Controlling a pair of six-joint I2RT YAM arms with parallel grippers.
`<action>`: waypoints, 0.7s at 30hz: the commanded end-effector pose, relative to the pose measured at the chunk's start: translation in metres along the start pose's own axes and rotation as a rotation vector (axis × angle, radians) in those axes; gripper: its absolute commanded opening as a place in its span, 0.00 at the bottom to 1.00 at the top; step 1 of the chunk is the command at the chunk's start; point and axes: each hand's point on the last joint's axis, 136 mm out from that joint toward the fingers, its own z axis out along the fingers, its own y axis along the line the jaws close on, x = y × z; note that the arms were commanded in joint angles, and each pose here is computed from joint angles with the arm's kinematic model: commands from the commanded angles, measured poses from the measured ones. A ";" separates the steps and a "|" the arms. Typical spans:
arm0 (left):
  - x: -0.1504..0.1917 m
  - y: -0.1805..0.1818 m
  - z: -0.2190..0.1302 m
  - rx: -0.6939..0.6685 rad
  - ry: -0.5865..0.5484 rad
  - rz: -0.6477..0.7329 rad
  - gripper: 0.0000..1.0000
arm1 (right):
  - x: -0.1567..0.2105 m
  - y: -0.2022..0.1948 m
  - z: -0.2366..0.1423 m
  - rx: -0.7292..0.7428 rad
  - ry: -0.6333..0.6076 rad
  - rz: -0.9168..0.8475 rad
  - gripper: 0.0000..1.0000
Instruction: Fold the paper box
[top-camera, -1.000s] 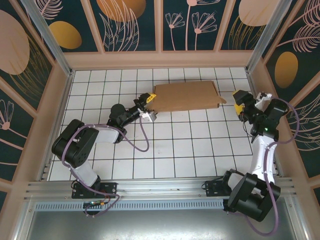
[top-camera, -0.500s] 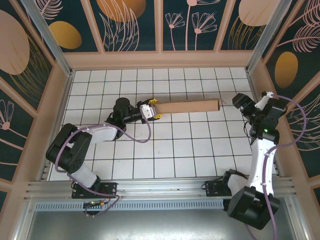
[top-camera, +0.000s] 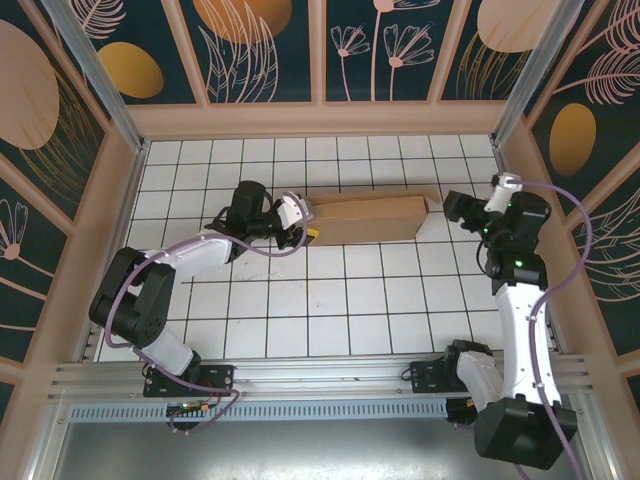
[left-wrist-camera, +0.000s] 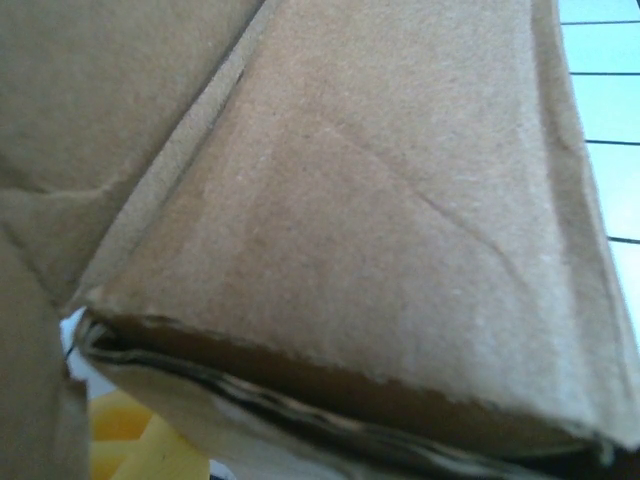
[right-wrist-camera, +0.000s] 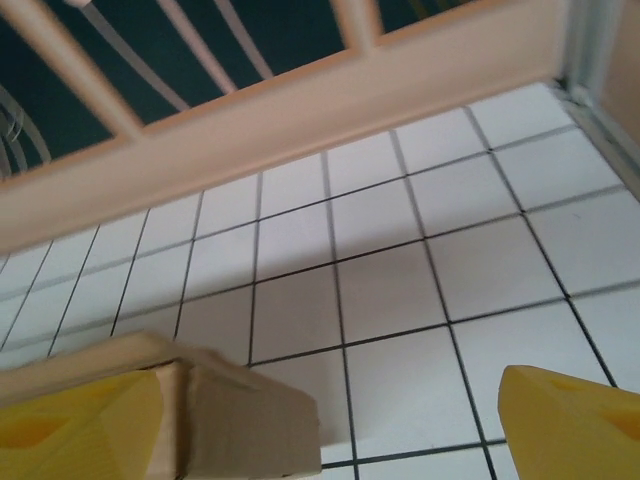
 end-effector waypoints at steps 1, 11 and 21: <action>-0.001 -0.002 -0.010 0.029 0.033 -0.068 0.35 | -0.006 0.035 0.001 -0.106 -0.023 -0.205 0.85; 0.032 -0.010 -0.015 0.125 0.101 -0.079 0.35 | 0.036 0.056 0.028 -0.284 0.190 -0.433 0.71; 0.043 -0.009 -0.012 0.155 0.122 -0.036 0.37 | 0.047 0.069 0.029 -0.440 0.330 -0.474 0.52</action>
